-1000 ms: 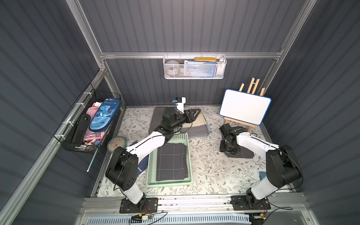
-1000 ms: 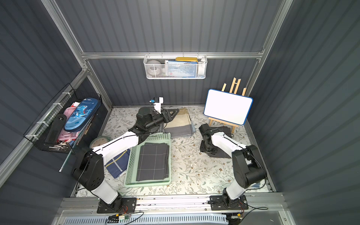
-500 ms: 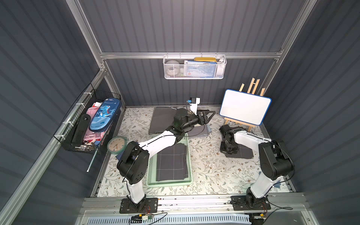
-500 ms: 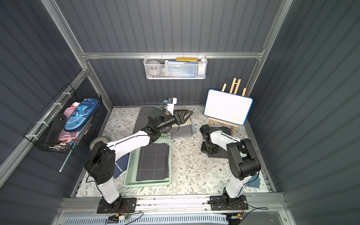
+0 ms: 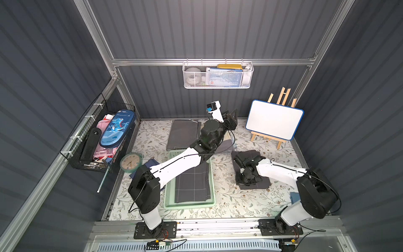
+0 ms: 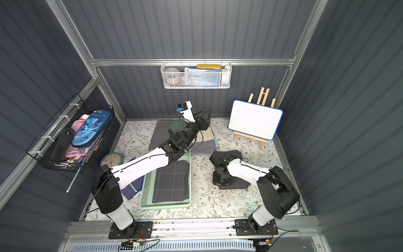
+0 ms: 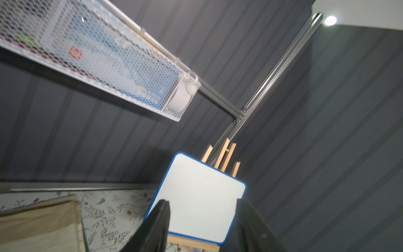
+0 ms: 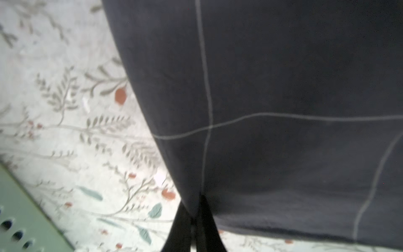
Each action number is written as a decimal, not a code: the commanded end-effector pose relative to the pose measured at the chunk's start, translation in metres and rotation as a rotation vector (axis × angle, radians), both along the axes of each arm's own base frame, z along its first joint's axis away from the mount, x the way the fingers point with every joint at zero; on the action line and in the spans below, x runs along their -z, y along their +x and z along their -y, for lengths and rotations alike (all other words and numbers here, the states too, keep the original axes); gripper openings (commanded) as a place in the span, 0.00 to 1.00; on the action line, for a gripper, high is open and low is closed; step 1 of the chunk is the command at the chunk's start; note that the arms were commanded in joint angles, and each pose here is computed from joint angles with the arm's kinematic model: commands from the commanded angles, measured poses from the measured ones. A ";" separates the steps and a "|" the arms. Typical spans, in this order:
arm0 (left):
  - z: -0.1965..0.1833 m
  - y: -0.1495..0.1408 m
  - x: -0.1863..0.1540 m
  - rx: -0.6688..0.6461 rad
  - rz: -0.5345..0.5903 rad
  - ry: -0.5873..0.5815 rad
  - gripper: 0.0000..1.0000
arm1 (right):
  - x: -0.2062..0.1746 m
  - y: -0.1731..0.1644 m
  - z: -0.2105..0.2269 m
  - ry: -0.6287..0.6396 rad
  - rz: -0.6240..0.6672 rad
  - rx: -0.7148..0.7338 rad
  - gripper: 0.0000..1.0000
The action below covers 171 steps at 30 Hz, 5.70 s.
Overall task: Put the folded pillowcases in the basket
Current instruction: Move the pillowcase to the center of the board, then pick up the pillowcase from the center of the board, then place the pillowcase in the basket.
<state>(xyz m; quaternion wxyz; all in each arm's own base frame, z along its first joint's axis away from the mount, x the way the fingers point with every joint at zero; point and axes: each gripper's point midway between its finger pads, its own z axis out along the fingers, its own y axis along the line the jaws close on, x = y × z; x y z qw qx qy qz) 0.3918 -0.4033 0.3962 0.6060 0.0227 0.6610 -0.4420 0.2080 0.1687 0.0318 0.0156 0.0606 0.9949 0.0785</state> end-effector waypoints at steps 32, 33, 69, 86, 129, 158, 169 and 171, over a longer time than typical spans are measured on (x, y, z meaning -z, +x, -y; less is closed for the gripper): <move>0.029 -0.022 0.287 0.272 -0.793 0.460 0.78 | -0.058 -0.023 0.098 0.011 0.178 0.327 0.68; 0.030 -0.025 0.293 0.288 -0.802 0.460 0.77 | -0.057 -0.024 0.099 0.004 0.175 0.324 0.68; 0.036 -0.032 0.362 0.359 -0.839 0.593 0.38 | -0.036 -0.029 0.092 0.069 0.130 0.383 0.66; 0.013 -0.022 0.347 0.275 -0.767 0.760 0.04 | -0.029 -0.012 0.089 0.060 0.126 0.409 0.66; 0.036 -0.033 0.260 0.342 -0.617 0.702 0.00 | -0.019 -0.019 0.078 0.058 0.107 0.326 0.00; -0.228 -0.059 0.219 -0.249 -0.837 0.698 0.01 | -0.135 -0.031 -0.209 0.425 0.233 -0.295 0.00; -0.258 -0.056 0.248 -0.349 -0.934 0.714 0.05 | -0.094 -0.027 -0.244 0.393 0.190 -0.333 0.00; -0.262 -0.055 0.246 -0.363 -0.935 0.709 0.05 | -0.088 -0.025 -0.243 0.383 0.190 -0.328 0.00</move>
